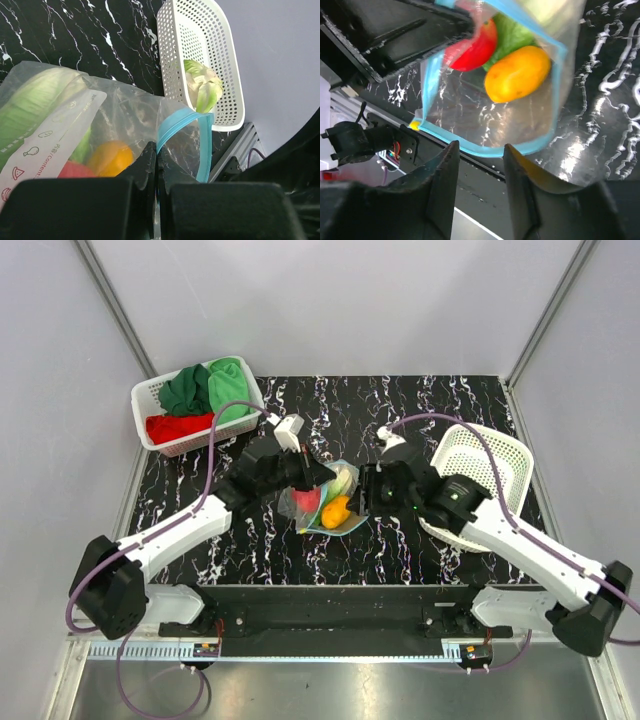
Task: Open the zip-top bag and remove the fake food
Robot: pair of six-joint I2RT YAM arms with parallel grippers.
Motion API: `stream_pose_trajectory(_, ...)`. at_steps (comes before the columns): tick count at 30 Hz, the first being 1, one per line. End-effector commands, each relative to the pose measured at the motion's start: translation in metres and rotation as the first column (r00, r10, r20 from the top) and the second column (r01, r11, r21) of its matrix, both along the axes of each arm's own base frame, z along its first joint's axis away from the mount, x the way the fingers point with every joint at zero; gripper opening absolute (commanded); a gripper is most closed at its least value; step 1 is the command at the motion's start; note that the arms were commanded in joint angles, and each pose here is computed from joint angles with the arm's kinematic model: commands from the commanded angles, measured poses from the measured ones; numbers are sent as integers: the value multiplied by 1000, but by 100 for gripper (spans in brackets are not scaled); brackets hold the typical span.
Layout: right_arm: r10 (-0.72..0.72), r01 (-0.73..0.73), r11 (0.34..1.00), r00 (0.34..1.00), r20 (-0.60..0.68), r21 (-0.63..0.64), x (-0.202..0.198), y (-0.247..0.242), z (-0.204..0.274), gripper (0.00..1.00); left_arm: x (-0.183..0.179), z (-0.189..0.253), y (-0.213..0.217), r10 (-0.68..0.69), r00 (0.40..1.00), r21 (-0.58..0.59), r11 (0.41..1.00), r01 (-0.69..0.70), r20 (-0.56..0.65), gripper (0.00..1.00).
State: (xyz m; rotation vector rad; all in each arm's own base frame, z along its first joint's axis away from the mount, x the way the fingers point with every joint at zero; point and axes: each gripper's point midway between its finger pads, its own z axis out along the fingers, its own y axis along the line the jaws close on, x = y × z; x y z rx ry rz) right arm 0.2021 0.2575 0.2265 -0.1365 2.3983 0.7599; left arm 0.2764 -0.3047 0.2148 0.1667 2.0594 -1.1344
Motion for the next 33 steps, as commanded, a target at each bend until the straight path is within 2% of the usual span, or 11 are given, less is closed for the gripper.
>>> stream_pose_trajectory(1, -34, 34, 998, 999, -5, 55, 17, 28, 6, 39, 7, 33, -9, -15, 997, -77, 997, 21, 79, 0)
stream_pose_trajectory(5, -74, 74, 996, 997, -7, 59, 31, 39, -22, 36, 8, 35, -9, -6, 997, -87, 996, 12, 74, 0)
stream_pose_trajectory(10, -140, 141, 990, 990, -33, 14, 48, 42, -68, 37, 7, 34, -10, 2, 998, -110, 994, 5, 60, 0)
stream_pose_trajectory(12, -142, 142, 990, 989, -30, 1, 54, 44, -78, 47, 5, 32, -14, 4, 999, -124, 992, 2, 53, 0)
stream_pose_trajectory(14, -153, 152, 988, 988, -33, -22, 59, 44, -92, 63, 2, 26, -17, 0, 999, -119, 993, 6, 46, 0)
stream_pose_trajectory(16, -175, 173, 984, 983, -64, -27, 59, 38, -110, 66, 0, 18, -21, -6, 999, -112, 994, 9, 32, 0)
stream_pose_trajectory(18, -187, 189, 982, 981, -58, 21, 63, 42, -110, 71, 1, 19, -23, -7, 999, -131, 991, 11, 31, 0)
stream_pose_trajectory(24, -254, 249, 965, 965, -63, -77, 64, 23, -148, 83, 4, 15, -23, 18, 1000, -145, 989, -14, 25, 0)
stream_pose_trajectory(30, -246, 229, 957, 966, -75, -179, 70, 17, -183, 82, 1, 3, -23, 46, 999, -167, 985, -45, -2, 0)
stream_pose_trajectory(31, -248, 229, 953, 966, -77, -200, 70, 14, -191, 76, 1, 0, -23, 49, 999, -163, 985, -49, -7, 0)
stream_pose_trajectory(33, -230, 211, 953, 971, -69, -218, 73, 15, -197, 68, 0, -1, -25, 48, 999, -168, 985, -48, -5, 0)
